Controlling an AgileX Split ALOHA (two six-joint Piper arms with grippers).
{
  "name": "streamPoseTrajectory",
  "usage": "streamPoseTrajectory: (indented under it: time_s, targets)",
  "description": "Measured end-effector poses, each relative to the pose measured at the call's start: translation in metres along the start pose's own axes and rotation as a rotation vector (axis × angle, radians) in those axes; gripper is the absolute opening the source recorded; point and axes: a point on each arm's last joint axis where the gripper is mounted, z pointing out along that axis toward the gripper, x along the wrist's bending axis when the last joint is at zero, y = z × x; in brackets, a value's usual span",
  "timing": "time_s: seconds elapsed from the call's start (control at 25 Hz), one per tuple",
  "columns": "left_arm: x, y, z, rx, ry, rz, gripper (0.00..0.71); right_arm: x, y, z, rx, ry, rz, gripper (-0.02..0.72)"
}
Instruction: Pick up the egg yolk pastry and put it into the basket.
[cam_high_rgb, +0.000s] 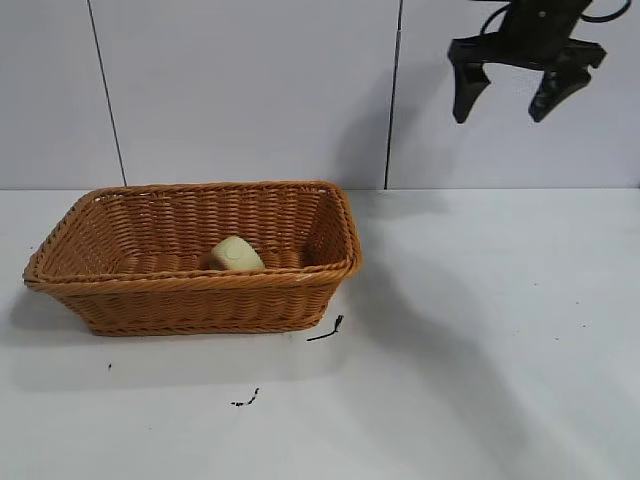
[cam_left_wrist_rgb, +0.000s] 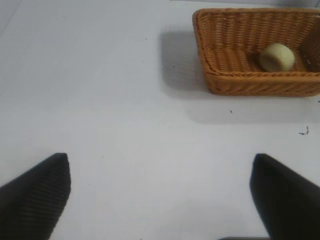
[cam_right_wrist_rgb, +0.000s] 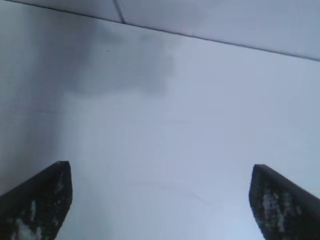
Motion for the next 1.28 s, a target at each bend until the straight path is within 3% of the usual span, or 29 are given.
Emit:
streamPoseTrajectory:
  time_s: [0.36,0.48,0.68,0.84,0.96,1.28]
  targets:
    - [0.000,0.000,0.000,0.000,0.000,0.000,0.696,-0.009,-0.004,-0.016,0.014,-0.005,0.019,0.664]
    - [0.000,0.000,0.000,0.000,0.000,0.000,0.696,-0.007,-0.011,-0.048,0.004,-0.005,0.022,0.664]
    - [0.000,0.000,0.000,0.000,0.000,0.000,0.696,0.000,-0.046,-0.139,-0.056,-0.014,0.016,0.664]
    - [0.000,0.000,0.000,0.000,0.000,0.000,0.696,0.004,-0.091,-0.206,-0.118,-0.041,-0.004,0.664]
    - [0.000,0.000,0.000,0.000,0.000,0.000,0.696,0.007,-0.134,-0.233,-0.119,-0.049,-0.016,0.664]
    - [0.000,0.000,0.000,0.000,0.000,0.000,0.696,0.013,-0.269,-0.249,-0.066,-0.051,-0.043,0.664]
